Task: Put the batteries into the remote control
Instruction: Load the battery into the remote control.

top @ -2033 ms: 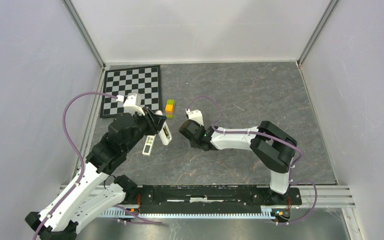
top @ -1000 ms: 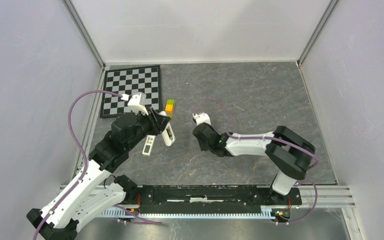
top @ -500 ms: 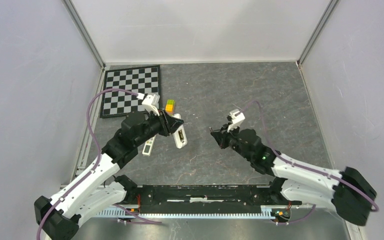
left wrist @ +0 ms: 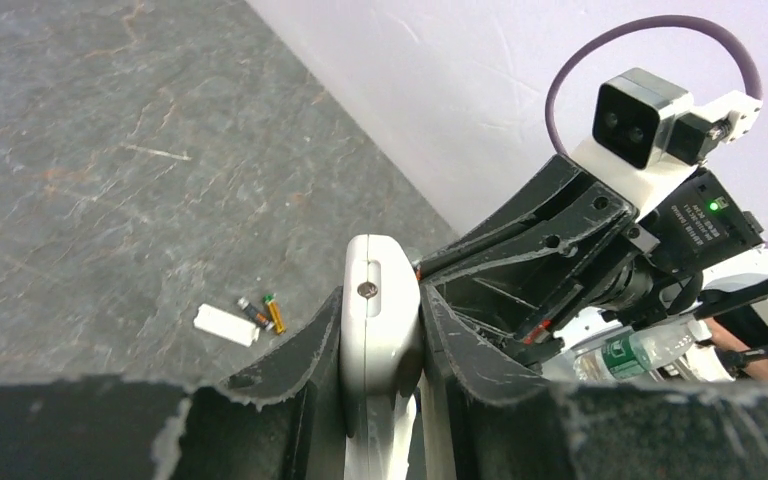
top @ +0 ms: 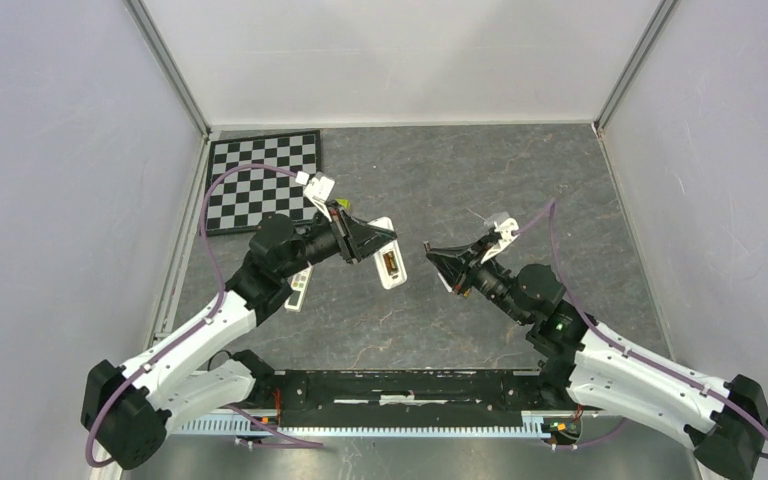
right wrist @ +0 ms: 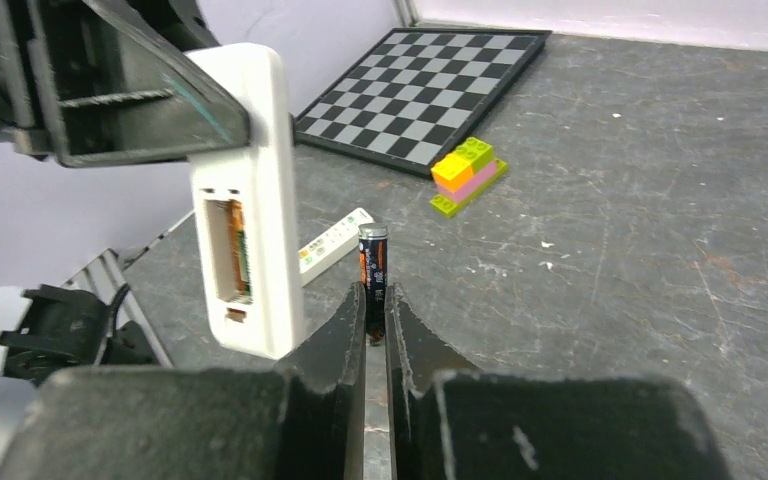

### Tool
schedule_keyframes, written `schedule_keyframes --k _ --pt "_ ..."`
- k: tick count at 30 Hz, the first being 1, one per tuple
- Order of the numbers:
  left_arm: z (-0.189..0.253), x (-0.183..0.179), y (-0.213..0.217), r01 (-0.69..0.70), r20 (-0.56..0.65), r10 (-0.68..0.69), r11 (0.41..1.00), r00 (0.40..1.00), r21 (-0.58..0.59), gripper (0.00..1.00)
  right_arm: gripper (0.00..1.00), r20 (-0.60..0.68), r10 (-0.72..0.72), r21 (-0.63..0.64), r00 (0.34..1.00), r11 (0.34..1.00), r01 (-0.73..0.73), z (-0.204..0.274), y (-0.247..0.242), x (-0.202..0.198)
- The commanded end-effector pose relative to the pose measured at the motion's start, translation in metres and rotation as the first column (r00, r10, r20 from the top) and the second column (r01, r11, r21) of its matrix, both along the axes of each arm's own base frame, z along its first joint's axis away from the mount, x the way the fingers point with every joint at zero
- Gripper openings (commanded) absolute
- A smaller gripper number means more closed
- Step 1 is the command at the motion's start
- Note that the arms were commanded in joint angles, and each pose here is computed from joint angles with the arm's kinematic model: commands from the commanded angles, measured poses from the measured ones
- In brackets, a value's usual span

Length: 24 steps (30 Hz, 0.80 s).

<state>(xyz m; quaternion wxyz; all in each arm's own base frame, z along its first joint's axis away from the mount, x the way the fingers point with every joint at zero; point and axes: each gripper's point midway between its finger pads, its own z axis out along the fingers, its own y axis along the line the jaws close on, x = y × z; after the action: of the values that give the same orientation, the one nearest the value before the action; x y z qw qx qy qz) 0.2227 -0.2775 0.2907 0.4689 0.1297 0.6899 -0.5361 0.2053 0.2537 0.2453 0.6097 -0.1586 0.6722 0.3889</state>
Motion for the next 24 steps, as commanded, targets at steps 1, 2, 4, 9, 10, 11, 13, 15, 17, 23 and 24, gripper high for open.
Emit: schedule_keyframes --k 1,2,4,9,10,11,13,15,17,23,24 --pt "0.037 -0.008 -0.01 0.087 0.067 -0.078 0.985 0.995 -0.148 0.02 0.08 -0.022 0.056 0.027 0.998 0.998 -0.055 0.032 0.008 -0.007" --pt "0.037 -0.007 -0.011 0.085 0.058 -0.077 0.984 0.995 -0.158 0.02 0.08 -0.029 0.076 0.04 0.997 0.996 -0.074 0.034 0.01 -0.011" --pt "0.036 -0.004 -0.013 0.076 0.034 -0.071 0.981 0.997 -0.178 0.02 0.08 -0.034 0.107 0.065 0.994 0.992 -0.105 0.04 0.013 -0.016" --pt "0.013 0.018 -0.014 -0.028 -0.099 0.01 0.983 0.995 -0.183 0.02 0.08 -0.079 0.168 0.041 0.983 0.985 -0.165 0.04 0.023 -0.023" --pt "0.009 0.022 -0.014 -0.042 -0.121 0.02 0.982 0.992 -0.183 0.02 0.09 -0.093 0.169 0.026 0.981 0.985 -0.168 0.037 0.025 -0.022" --pt "0.004 0.025 -0.015 -0.054 -0.147 0.028 0.982 0.989 -0.18 0.02 0.09 -0.102 0.174 0.018 0.979 0.985 -0.173 0.036 0.026 -0.022" --pt "-0.005 0.029 -0.018 -0.066 -0.188 0.031 0.981 0.982 -0.18 0.02 0.09 -0.12 0.177 0.0 0.977 0.984 -0.178 0.035 0.029 -0.022" --pt "-0.01 0.031 -0.022 -0.06 -0.216 0.018 0.98 0.976 -0.19 0.02 0.09 -0.145 0.175 -0.022 0.974 0.983 -0.18 0.032 0.031 -0.021" --pt "-0.012 0.031 -0.024 -0.049 -0.224 0.001 0.977 0.975 -0.208 0.02 0.1 -0.183 0.156 -0.055 0.971 0.984 -0.169 0.026 0.032 -0.018" --pt "-0.02 0.033 -0.024 -0.065 -0.255 0.007 0.974 0.967 -0.219 0.02 0.13 -0.264 0.087 -0.137 0.961 0.983 -0.126 0.005 0.03 -0.009" --pt "-0.021 0.033 -0.024 -0.067 -0.264 0.006 0.972 0.965 -0.225 0.02 0.13 -0.269 0.085 -0.142 0.959 0.982 -0.127 0.003 0.031 -0.008"
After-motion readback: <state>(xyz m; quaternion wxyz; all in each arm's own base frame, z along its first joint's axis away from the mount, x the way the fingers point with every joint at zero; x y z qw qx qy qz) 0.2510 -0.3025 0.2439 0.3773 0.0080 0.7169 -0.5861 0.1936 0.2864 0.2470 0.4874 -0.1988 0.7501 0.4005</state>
